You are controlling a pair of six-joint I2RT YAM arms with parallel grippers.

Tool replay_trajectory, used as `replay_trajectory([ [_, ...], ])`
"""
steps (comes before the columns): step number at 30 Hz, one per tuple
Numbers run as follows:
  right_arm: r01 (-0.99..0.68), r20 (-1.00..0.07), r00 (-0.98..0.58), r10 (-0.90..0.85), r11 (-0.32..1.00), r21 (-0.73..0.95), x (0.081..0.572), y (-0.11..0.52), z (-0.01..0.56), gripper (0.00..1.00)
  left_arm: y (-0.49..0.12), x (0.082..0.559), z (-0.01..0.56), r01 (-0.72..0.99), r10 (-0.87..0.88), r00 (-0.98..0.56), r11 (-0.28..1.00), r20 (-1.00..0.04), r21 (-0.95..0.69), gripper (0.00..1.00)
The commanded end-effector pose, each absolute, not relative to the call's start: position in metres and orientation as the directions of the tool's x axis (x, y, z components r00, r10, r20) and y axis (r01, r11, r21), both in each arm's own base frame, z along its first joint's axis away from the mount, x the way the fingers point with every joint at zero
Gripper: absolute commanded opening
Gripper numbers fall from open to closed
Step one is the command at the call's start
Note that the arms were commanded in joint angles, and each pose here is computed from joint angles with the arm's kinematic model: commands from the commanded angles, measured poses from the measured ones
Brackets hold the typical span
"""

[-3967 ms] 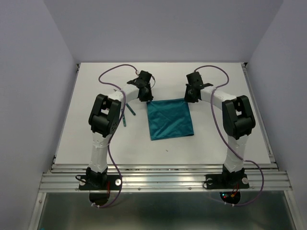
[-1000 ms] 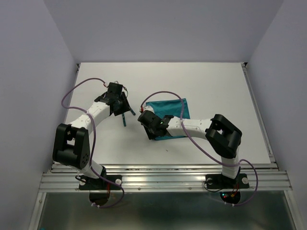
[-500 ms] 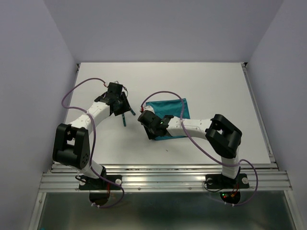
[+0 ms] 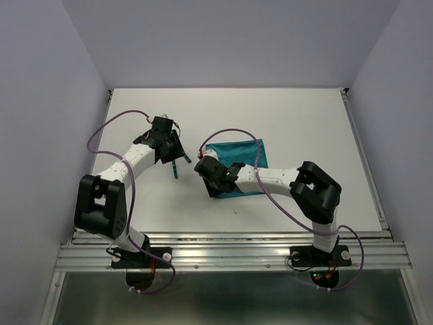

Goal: Fold the napkin into a case and place the utensils inside
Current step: Pick up the top corner of the square-folded napkin from the center of the board.

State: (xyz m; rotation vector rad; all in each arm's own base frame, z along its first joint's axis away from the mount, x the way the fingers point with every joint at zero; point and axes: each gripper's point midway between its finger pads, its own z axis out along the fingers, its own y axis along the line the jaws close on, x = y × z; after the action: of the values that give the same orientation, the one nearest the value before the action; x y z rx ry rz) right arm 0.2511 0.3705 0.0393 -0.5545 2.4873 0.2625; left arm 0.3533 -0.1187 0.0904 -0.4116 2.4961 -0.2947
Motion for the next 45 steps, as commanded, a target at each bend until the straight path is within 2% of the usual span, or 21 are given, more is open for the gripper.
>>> replay_trajectory([
  [1,-0.440,-0.614,-0.734,-0.290,0.892,0.105,0.250,0.378,0.063,0.26,-0.119,0.355,0.094,-0.207,-0.344,-0.775,0.931,-0.531,-0.301,0.53],
  [13,-0.432,-0.615,-0.735,-0.285,0.896,0.102,0.249,0.375,0.063,0.06,-0.120,0.356,0.093,-0.206,-0.344,-0.775,0.931,-0.530,-0.302,0.53],
  [20,-0.416,-0.652,-0.711,-0.261,0.905,0.091,0.256,0.371,0.079,0.05,-0.120,0.357,0.094,-0.204,-0.342,-0.775,0.931,-0.531,-0.303,0.53],
  [28,-0.415,-0.661,-0.703,-0.261,0.906,0.083,0.257,0.369,0.082,0.09,-0.121,0.359,0.095,-0.198,-0.335,-0.777,0.934,-0.533,-0.299,0.52],
  [33,-0.403,-0.672,-0.694,-0.258,0.913,0.066,0.261,0.367,0.084,0.02,-0.120,0.358,0.093,-0.200,-0.336,-0.779,0.933,-0.530,-0.298,0.52],
  [45,-0.295,-0.687,-0.720,-0.097,0.939,0.177,0.330,0.334,0.099,0.01,-0.126,0.357,0.098,-0.170,-0.320,-0.789,0.934,-0.525,-0.314,0.52],
])
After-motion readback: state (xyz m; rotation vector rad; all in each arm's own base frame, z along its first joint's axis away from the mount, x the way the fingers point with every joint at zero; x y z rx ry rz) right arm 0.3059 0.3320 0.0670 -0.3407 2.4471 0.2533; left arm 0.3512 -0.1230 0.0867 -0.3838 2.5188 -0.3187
